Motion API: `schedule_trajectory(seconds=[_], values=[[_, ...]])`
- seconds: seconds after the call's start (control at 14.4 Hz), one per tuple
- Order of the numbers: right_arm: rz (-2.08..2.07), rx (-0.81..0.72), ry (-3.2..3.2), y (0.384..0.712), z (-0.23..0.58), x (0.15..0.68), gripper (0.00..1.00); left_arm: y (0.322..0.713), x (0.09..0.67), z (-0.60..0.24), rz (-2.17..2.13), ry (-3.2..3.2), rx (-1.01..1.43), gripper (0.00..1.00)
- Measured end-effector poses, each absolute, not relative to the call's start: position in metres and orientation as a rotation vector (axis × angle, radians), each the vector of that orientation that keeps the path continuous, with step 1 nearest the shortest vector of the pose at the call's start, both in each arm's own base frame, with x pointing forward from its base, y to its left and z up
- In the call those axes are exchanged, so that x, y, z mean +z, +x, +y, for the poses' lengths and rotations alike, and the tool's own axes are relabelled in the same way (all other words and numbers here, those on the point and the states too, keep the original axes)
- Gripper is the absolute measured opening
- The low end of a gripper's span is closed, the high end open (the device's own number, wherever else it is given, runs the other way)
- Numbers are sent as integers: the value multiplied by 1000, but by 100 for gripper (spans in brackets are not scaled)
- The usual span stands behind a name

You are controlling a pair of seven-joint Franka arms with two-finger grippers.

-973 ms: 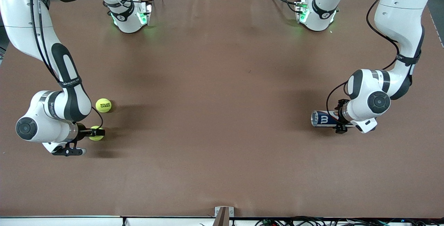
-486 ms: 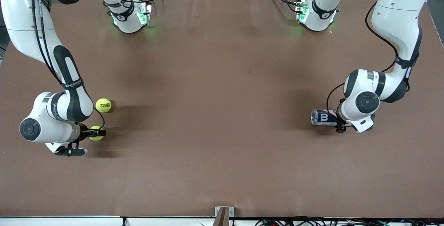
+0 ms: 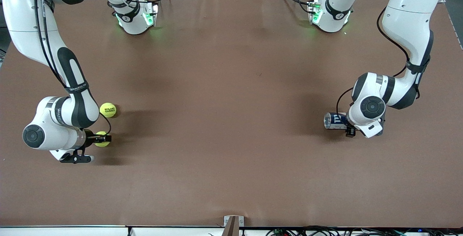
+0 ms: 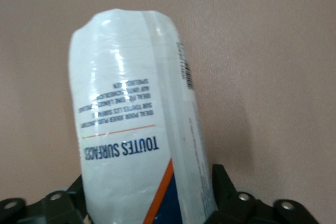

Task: Insert tennis ball vertically with right arm
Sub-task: 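Lift the can with the left gripper while the right gripper lifts the ball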

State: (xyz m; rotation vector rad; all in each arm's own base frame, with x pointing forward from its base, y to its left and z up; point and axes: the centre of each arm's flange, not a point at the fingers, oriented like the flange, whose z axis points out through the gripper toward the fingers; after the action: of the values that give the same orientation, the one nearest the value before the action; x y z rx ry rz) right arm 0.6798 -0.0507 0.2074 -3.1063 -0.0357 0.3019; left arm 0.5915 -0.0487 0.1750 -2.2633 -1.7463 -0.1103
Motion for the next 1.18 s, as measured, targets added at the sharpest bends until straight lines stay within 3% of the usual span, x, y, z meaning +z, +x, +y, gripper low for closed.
schedule_trajectory(seconds=[0.42,0.56,0.76,1.18], values=[[-47,395,-3128,665,41,337,67,587,171,-60,-1666,-2224,-206,92],[-23,399,-3145,650,75,382,67,587,171,-61,-1674,-2212,-211,81],[16,376,-3170,624,127,438,67,587,171,-62,-1674,-2207,-218,72],[154,326,-3142,594,213,470,67,606,189,-68,-1729,-2214,-239,72]])
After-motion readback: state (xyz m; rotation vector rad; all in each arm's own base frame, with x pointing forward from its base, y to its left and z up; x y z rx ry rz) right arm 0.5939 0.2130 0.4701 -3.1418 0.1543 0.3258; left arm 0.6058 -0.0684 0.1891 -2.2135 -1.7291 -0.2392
